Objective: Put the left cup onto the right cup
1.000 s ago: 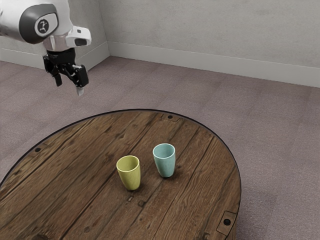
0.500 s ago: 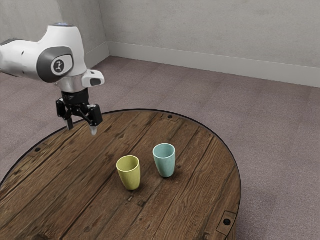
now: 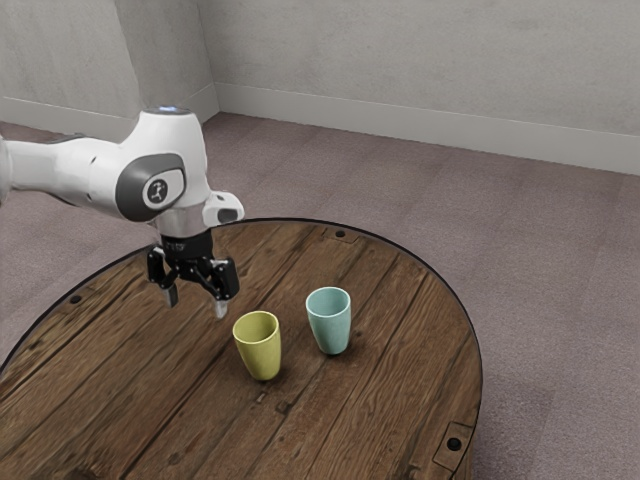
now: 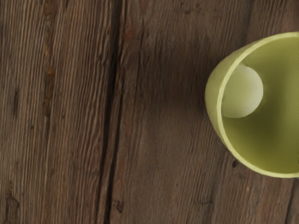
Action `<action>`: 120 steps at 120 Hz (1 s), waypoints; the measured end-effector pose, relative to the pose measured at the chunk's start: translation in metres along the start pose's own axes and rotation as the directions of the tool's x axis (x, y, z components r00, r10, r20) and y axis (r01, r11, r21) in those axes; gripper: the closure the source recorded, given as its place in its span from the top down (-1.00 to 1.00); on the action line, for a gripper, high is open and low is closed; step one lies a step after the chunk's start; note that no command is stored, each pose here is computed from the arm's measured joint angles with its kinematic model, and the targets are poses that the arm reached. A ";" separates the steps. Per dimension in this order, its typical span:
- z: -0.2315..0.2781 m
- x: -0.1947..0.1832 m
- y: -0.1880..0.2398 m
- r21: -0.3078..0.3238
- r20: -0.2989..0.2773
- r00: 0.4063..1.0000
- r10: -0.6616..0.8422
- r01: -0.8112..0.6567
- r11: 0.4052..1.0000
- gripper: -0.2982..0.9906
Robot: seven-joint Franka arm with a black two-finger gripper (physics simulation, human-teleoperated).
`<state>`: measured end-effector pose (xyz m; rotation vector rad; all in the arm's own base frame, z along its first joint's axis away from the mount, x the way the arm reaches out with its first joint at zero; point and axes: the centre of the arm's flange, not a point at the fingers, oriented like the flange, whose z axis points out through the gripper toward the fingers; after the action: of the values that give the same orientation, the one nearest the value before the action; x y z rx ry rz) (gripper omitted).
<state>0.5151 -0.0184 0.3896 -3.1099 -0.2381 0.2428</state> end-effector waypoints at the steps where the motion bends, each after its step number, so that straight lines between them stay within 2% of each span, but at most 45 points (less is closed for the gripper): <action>1: 0.001 0.000 0.001 0.000 0.000 1.000 0.000 0.000 1.000 0.54; 65: 0.024 0.000 0.043 0.012 0.000 0.999 0.040 -0.040 0.999 0.54; 100: 0.039 0.029 0.020 -0.001 -0.019 1.000 -0.009 0.009 1.000 0.54; 120: 0.040 0.042 0.022 -0.006 -0.034 0.999 -0.004 0.003 1.000 0.54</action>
<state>0.5526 -0.0334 0.3428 -3.1163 -0.2442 0.1892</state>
